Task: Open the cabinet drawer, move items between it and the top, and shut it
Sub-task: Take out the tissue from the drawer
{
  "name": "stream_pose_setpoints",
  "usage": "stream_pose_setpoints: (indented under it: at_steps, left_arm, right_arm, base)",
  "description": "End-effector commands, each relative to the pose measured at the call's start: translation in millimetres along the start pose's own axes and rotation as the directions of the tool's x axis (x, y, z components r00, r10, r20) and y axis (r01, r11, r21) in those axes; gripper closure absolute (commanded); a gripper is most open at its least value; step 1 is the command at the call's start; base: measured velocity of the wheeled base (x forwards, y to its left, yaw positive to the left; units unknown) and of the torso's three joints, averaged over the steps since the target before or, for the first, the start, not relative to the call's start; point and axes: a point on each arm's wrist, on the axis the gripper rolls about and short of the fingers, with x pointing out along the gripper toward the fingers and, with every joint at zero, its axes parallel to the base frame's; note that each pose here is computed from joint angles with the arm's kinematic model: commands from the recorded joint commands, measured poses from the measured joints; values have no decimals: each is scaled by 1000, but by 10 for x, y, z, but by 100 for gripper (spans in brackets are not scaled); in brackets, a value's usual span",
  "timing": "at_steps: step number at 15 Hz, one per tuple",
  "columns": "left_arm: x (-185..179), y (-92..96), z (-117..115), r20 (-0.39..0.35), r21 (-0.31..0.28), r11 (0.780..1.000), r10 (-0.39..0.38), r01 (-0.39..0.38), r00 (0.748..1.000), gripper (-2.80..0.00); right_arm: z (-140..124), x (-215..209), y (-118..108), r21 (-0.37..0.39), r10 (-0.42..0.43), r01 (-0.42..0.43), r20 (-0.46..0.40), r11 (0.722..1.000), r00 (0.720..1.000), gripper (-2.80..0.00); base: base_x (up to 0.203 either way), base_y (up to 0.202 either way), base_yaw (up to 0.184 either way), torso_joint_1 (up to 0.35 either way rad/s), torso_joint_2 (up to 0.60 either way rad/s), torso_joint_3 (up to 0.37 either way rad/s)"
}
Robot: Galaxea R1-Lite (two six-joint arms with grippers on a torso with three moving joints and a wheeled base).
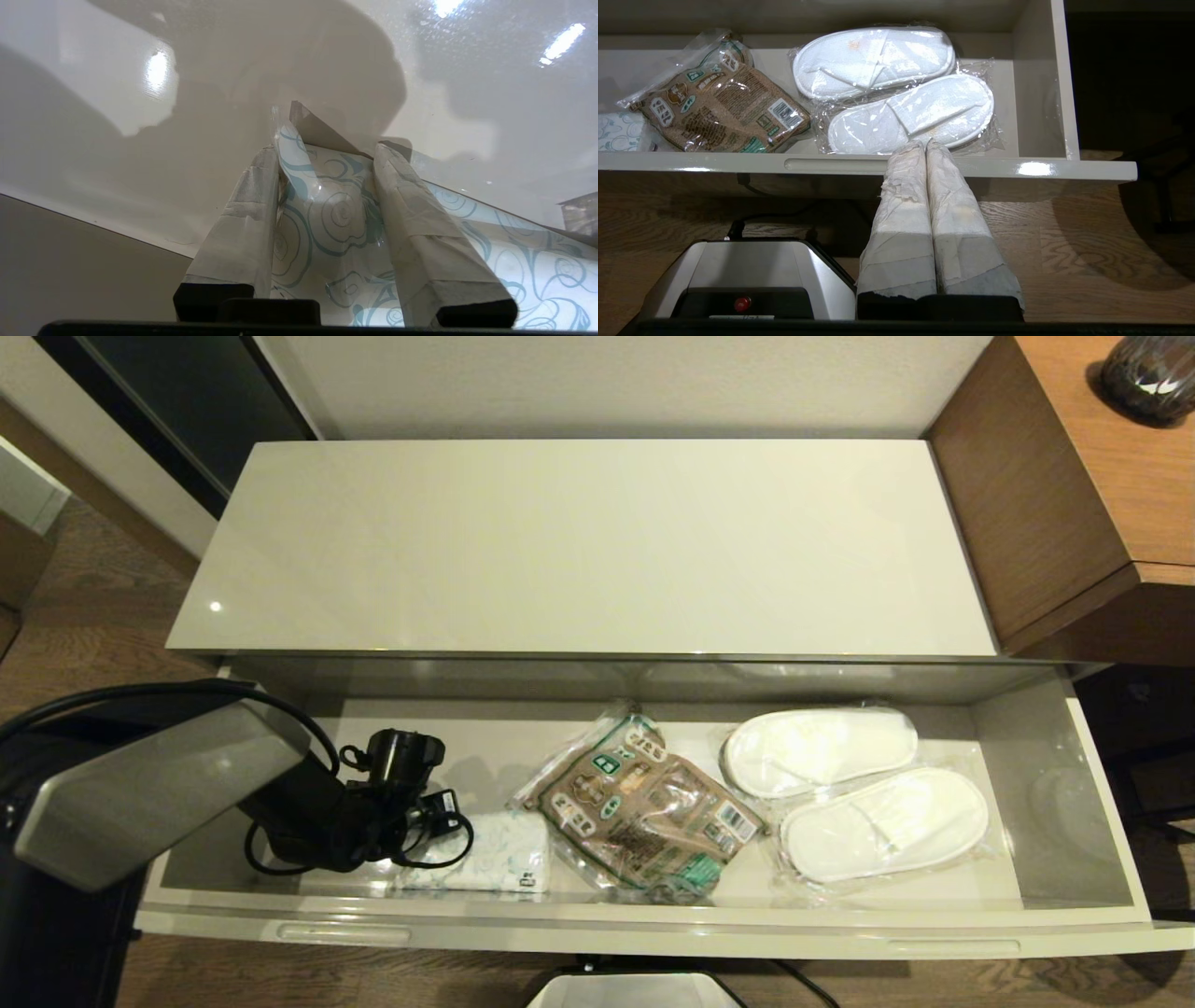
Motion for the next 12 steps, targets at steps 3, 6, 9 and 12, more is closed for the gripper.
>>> stream_pose_setpoints:
  at_steps: [3,6,9,12]
  left_arm:
    - [57,14,-58,-20,3,1000,9,-9,1000,0]
    - [57,14,-59,-20,1,1000,8,-8,1000,0]
    - [49,8,-42,-15,1,1000,5,-5,1000,0]
    - [18,3,-11,-5,-2,1000,1,-1,1000,0]
  right_arm:
    - [-3,2,0,0,0,0,-2,1000,1000,0]
    - [-3,2,0,0,0,0,-2,1000,1000,0]
    - [-3,2,0,0,0,0,-2,1000,1000,0]
    - [-3,2,0,0,0,0,-2,1000,1000,0]
  base:
    - [0,0,0,0,0,0]
    - [0,0,0,0,0,0]
    - [0,0,0,0,0,0]
    - [0,0,0,0,0,0]
